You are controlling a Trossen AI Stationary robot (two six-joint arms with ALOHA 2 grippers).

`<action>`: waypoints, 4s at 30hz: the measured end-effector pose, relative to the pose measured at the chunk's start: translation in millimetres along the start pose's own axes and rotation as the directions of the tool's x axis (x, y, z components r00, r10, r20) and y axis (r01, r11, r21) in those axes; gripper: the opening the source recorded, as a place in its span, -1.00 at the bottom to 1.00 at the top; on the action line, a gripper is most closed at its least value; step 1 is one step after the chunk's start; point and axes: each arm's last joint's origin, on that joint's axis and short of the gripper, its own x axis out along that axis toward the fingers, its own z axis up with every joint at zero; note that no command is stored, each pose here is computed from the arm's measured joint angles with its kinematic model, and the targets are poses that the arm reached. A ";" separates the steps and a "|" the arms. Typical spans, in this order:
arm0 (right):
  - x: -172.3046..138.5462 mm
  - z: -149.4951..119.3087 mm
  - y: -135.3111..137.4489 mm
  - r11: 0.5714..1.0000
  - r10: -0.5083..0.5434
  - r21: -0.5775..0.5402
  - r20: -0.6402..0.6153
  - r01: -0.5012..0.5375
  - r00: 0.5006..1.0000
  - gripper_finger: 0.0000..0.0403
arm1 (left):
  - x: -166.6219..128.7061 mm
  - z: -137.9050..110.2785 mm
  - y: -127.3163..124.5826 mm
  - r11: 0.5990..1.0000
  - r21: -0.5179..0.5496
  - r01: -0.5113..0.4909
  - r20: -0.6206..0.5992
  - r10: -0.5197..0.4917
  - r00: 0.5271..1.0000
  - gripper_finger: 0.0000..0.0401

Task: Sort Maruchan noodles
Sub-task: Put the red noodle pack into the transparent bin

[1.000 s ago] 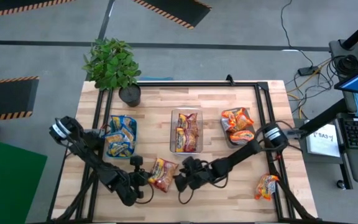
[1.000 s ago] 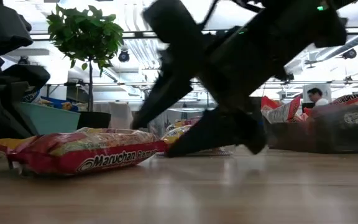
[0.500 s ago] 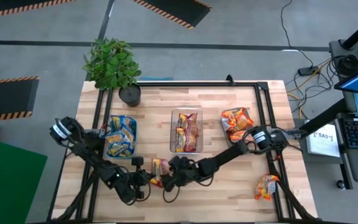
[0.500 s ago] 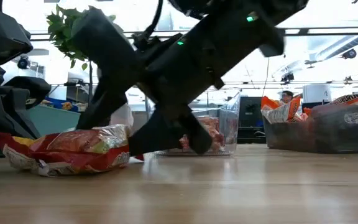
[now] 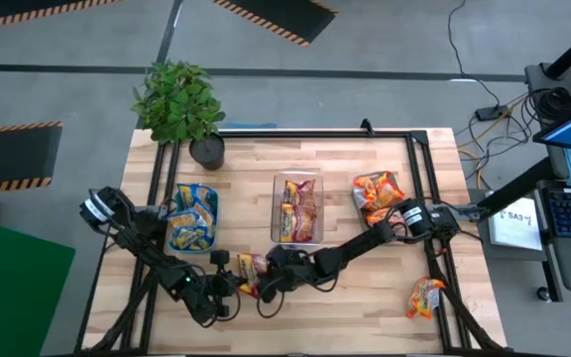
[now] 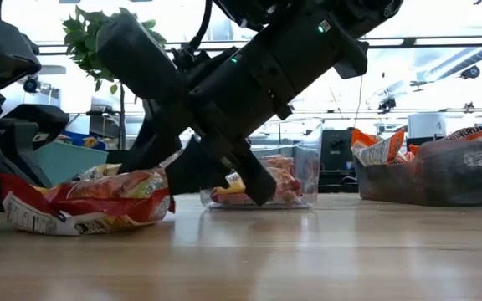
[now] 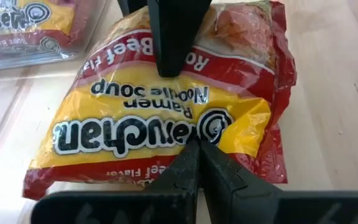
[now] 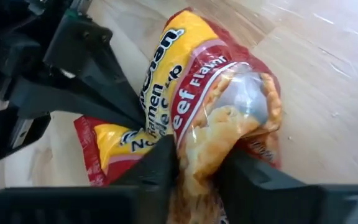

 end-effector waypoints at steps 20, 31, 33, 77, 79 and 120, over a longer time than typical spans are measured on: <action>-59.1 45.7 32.1 0.978 0.110 -0.180 -0.008 -0.109 0.994 -0.93 | -89.4 44.6 17.4 0.979 0.123 -0.164 0.338 0.114 0.934 -1.00; -95.8 69.2 50.6 0.959 0.212 -0.200 0.039 -0.200 0.977 -0.93 | -115.0 62.1 35.4 0.989 0.075 -0.130 0.399 0.090 0.913 -1.00; -98.4 70.9 51.3 0.957 0.217 -0.205 0.039 -0.204 0.975 -0.93 | -113.4 61.2 33.9 0.989 0.072 -0.129 0.396 0.091 0.914 -1.00; -91.0 139.4 -87.2 0.915 -0.384 0.012 -0.277 0.403 0.881 -0.49 | -112.6 68.3 26.0 0.989 0.076 -0.128 0.407 0.087 0.909 -1.00; -95.3 140.9 -87.2 0.911 -0.394 0.002 -0.286 0.412 0.873 -0.39 | -112.6 68.2 26.1 0.989 0.077 -0.129 0.406 0.087 0.910 -1.00; -66.5 138.3 -93.3 0.754 -0.656 -0.288 -0.341 0.590 0.673 -0.94 | -112.9 68.8 25.9 0.989 0.077 -0.129 0.409 0.087 0.908 -1.00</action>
